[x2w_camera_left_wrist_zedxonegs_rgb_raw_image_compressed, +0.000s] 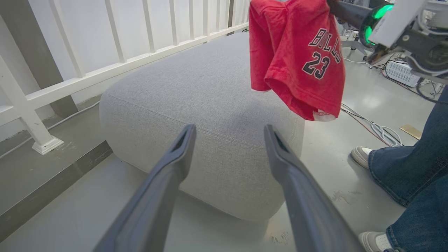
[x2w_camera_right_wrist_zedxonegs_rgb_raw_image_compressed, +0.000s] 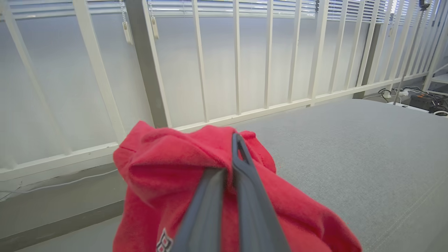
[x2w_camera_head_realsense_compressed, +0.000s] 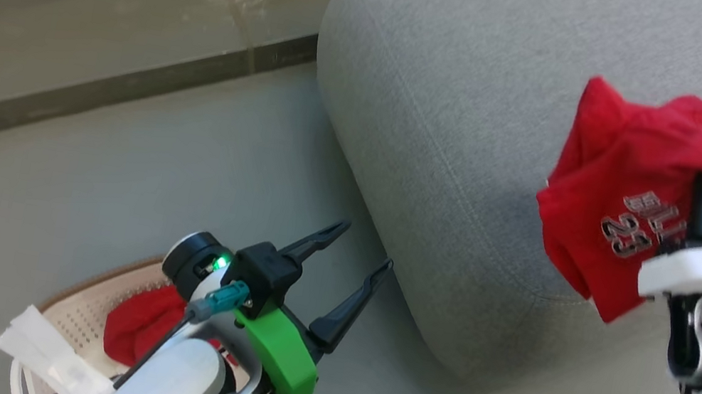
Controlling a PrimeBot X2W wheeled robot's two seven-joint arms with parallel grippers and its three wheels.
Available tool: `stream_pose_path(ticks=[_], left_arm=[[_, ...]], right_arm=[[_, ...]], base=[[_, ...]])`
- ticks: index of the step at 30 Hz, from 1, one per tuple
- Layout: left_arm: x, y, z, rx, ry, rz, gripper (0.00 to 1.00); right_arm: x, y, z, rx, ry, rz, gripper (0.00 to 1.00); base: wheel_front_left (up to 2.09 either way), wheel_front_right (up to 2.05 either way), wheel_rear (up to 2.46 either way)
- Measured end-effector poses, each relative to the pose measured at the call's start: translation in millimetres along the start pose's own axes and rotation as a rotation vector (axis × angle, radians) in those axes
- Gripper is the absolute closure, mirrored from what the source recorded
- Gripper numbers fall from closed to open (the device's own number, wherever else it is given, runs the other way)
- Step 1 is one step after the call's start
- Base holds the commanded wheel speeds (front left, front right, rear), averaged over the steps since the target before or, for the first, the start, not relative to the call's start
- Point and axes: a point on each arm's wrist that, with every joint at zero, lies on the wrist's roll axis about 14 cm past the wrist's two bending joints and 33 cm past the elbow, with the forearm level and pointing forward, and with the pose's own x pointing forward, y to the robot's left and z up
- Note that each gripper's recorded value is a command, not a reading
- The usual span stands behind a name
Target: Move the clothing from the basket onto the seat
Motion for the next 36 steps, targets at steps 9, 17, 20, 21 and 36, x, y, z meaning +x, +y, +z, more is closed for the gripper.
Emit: stream_pose_path(ticks=[9,17,20,21,36], left_arm=[[8.8,28.2,6.5,-0.002,-0.033,0.010,0.00],[13.9,57.4,7.4,-0.009,-0.047,0.026,0.00],[13.5,68.4,6.0,-0.019,-0.053,0.037,0.00],[13.0,75.3,6.8,-0.027,-0.066,0.042,0.00],[-0.3,130.8,-16.8,-0.042,-0.062,0.118,0.00]], right_arm=[[68.0,27.0,26.0,0.018,-0.065,0.078,1.00],[140.9,43.7,66.8,-0.020,-0.154,0.108,1.00],[164.0,47.1,72.0,-0.055,-0.164,0.112,1.00],[177.9,51.2,73.4,-0.072,-0.168,0.118,1.00],[257.8,49.4,-0.5,-0.123,-0.031,0.014,1.00]], base=[[0.00,0.00,0.00],[0.00,0.00,0.00],[0.00,0.00,0.00],[0.00,0.00,0.00],[0.00,0.00,0.00]])
